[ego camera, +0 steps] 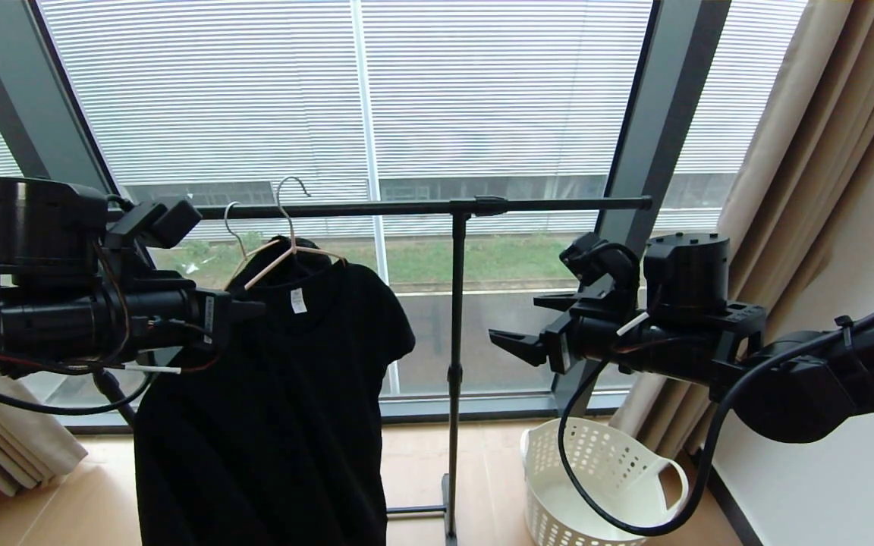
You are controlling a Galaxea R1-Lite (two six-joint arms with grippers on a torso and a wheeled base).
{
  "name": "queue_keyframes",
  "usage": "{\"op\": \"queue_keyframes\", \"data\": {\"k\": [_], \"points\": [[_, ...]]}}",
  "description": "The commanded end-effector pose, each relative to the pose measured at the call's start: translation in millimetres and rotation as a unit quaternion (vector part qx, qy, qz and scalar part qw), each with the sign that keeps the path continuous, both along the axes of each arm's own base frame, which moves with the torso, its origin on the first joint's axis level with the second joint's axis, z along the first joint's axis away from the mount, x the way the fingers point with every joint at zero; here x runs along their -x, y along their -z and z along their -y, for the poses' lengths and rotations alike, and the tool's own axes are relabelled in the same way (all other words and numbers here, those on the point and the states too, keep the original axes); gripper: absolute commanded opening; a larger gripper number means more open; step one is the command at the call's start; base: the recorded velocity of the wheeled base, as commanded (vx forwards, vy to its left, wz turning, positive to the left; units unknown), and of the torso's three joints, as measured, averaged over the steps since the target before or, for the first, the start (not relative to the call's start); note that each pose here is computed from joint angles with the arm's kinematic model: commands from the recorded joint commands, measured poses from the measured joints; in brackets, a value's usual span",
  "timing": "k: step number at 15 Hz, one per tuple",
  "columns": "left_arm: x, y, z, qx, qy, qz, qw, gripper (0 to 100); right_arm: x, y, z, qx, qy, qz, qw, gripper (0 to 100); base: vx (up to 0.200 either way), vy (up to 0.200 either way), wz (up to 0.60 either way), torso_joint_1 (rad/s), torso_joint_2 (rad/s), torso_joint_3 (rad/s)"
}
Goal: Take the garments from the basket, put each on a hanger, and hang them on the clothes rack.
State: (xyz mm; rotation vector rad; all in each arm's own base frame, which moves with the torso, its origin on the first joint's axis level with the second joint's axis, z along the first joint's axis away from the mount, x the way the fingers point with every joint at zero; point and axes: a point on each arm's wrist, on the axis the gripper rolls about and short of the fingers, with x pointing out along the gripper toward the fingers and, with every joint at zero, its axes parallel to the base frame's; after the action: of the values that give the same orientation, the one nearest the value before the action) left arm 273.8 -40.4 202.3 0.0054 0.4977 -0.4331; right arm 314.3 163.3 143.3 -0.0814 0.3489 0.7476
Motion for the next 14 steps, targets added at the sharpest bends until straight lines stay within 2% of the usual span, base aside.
{"op": "queue_keyframes", "data": {"k": [1, 11, 14], "points": [[-9, 5, 1, -0.001, -0.001, -0.008, 1.0000, 0, 0, 1, 0, 0.001, -0.001, -0.001, 1.0000, 100, 0.000, 0.000, 0.00, 0.000, 0.00, 0.000], [-45, 17, 4, 0.006, -0.007, -0.026, 0.9996, 0, -5, 12, -3, 0.009, 0.000, -0.012, 0.9999, 100, 0.000, 0.000, 0.00, 0.000, 0.00, 0.000], [-56, 19, 5, 0.017, -0.014, -0.031, 0.9993, 0, -5, 13, -3, 0.010, 0.000, -0.015, 0.9998, 100, 0.000, 0.000, 0.00, 0.000, 0.00, 0.000]]}}
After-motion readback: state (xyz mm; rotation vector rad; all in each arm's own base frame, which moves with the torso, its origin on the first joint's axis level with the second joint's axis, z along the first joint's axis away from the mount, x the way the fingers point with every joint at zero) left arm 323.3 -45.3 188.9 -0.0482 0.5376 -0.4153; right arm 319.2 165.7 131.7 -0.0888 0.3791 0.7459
